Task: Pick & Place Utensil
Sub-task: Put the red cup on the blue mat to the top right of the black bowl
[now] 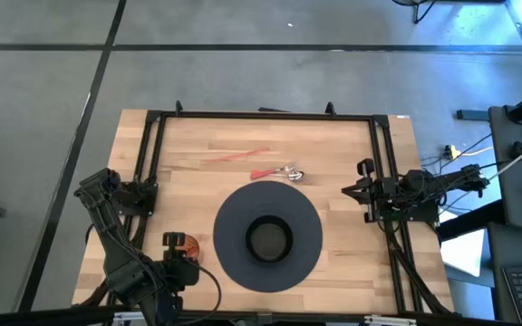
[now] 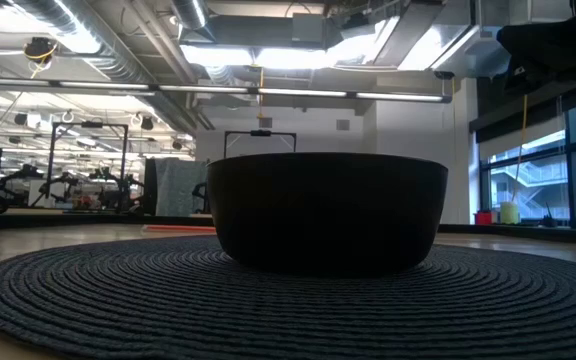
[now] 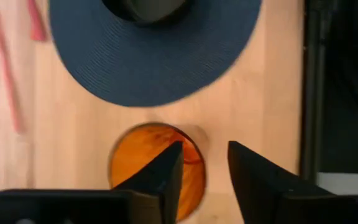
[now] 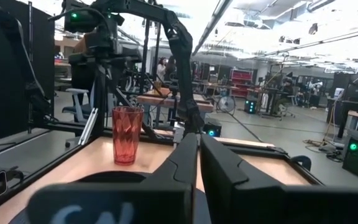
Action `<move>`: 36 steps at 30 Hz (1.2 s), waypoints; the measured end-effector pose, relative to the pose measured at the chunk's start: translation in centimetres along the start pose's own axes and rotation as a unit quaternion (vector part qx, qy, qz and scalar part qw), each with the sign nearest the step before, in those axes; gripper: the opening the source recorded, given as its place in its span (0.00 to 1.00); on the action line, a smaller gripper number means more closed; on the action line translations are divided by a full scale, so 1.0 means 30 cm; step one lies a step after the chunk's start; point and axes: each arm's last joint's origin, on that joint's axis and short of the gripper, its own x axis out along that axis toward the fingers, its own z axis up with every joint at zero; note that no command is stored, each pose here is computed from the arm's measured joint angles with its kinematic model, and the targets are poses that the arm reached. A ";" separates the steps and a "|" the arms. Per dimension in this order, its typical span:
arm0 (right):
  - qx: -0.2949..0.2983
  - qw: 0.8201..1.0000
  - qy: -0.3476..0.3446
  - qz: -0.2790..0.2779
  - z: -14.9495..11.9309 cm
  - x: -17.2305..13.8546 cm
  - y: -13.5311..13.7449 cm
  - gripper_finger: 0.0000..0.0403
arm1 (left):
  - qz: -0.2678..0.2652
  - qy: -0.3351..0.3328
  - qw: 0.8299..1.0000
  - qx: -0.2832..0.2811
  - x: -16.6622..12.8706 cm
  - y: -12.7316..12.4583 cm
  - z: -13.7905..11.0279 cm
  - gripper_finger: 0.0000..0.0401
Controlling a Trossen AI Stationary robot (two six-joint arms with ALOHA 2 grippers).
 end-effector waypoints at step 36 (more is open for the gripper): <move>0.007 1.000 0.018 0.003 -0.012 0.000 0.002 0.05 | 0.016 0.083 0.996 -0.026 0.098 -0.025 -0.040 0.46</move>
